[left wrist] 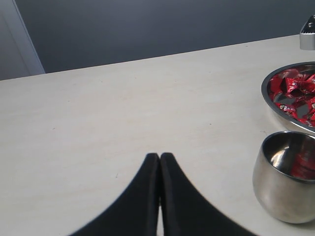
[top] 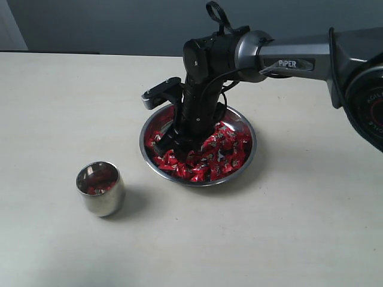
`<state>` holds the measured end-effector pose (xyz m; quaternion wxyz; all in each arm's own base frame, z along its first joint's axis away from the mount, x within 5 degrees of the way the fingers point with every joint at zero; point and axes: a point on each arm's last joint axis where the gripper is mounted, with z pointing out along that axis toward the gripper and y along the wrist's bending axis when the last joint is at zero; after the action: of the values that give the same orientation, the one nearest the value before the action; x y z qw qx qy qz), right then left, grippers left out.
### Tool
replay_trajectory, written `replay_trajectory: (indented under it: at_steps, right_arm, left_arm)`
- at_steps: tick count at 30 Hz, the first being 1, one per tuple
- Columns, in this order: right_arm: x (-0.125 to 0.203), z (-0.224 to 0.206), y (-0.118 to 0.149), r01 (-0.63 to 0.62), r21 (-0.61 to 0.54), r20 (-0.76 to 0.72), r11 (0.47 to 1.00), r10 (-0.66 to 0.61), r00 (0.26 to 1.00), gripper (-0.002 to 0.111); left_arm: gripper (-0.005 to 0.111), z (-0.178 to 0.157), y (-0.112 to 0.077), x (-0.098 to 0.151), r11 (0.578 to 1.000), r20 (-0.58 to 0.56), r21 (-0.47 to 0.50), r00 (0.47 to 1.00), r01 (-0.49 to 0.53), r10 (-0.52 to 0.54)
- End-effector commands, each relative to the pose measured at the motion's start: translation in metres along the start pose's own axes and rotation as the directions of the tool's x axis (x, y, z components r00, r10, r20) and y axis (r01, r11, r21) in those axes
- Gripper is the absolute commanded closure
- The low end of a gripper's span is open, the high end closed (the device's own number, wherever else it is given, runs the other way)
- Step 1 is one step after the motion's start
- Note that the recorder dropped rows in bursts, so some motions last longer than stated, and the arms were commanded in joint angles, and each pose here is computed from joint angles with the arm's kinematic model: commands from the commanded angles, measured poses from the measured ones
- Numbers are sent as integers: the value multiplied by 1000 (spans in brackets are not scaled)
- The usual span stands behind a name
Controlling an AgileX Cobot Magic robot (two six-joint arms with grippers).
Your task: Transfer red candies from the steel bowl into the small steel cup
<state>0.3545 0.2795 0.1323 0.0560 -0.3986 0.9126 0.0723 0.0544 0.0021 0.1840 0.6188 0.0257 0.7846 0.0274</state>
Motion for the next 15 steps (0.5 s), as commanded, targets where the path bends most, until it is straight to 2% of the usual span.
replay_trajectory:
  at_steps: [1, 4, 6, 15]
  right_arm:
    - [-2, -3, -2, -1, 6, 25, 1000, 0, 1000, 86]
    - [-2, -3, -2, -1, 7, 27, 1000, 0, 1000, 104]
    - [-2, -3, -3, 1, 8, 27, 1000, -1, 1000, 109]
    - [-6, -20, -2, 8, 25, 81, 1000, -10, 997, 109]
  left_arm:
    - [106, 0, 0, -1, 1000, 15, -1, 1000, 9, -9]
    - [106, 0, 0, -1, 1000, 15, -1, 1000, 9, -9]
    - [106, 0, 0, -1, 1000, 15, -1, 1000, 9, -9]
    - [106, 0, 0, -1, 1000, 15, -1, 1000, 9, -9]
